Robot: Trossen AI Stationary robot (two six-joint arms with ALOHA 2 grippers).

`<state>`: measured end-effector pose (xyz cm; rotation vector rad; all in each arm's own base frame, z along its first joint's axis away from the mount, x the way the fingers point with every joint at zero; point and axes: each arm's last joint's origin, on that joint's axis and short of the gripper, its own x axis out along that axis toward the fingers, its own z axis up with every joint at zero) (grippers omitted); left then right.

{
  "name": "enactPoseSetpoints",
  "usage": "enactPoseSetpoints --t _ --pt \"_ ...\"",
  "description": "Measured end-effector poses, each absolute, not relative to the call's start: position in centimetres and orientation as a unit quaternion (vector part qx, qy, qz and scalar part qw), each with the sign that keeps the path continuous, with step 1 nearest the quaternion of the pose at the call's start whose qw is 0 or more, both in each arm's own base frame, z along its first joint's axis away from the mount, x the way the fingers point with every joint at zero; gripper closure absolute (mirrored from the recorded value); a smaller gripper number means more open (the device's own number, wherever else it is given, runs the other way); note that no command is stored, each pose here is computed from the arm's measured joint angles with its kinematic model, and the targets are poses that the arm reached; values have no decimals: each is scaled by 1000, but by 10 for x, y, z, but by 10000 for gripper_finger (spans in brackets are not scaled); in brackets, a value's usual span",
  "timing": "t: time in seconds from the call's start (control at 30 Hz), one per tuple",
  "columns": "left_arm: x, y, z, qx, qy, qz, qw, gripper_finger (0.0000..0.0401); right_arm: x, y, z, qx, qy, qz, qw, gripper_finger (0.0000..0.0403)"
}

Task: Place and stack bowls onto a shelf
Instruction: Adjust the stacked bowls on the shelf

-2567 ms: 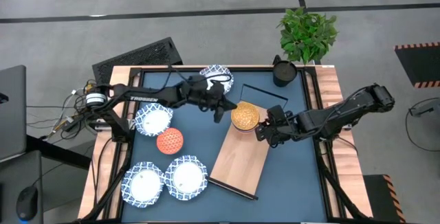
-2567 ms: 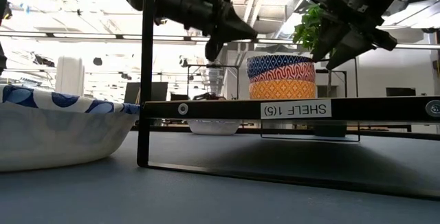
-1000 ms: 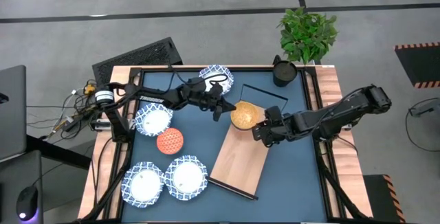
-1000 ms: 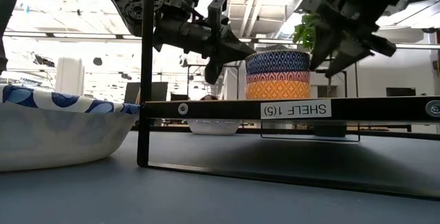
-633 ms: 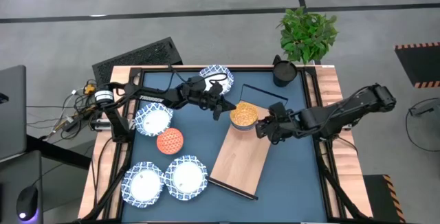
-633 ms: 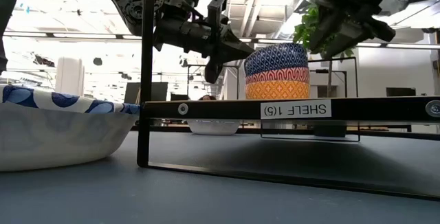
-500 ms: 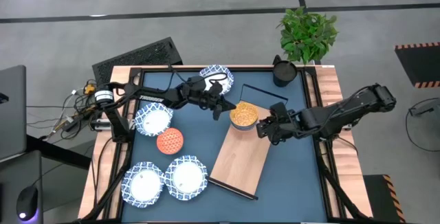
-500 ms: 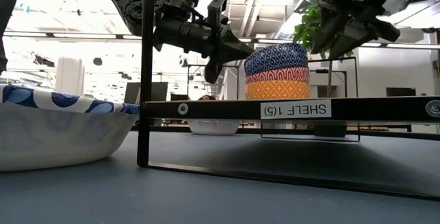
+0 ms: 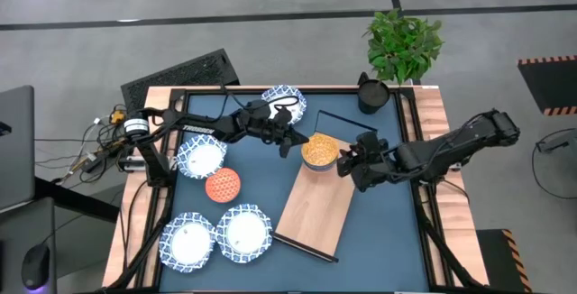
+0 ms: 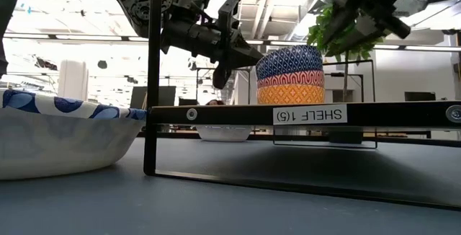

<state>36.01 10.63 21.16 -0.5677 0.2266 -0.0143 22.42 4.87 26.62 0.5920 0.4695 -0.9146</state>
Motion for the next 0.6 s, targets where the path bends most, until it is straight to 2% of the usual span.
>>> enactPoseSetpoints --t 0.3,0.6 --pt "360 106 212 -282 111 -6 953 401 235 45 253 274 260 -435 817 196" --pt "361 105 212 -282 112 -7 953 401 237 46 256 279 248 -427 824 196"
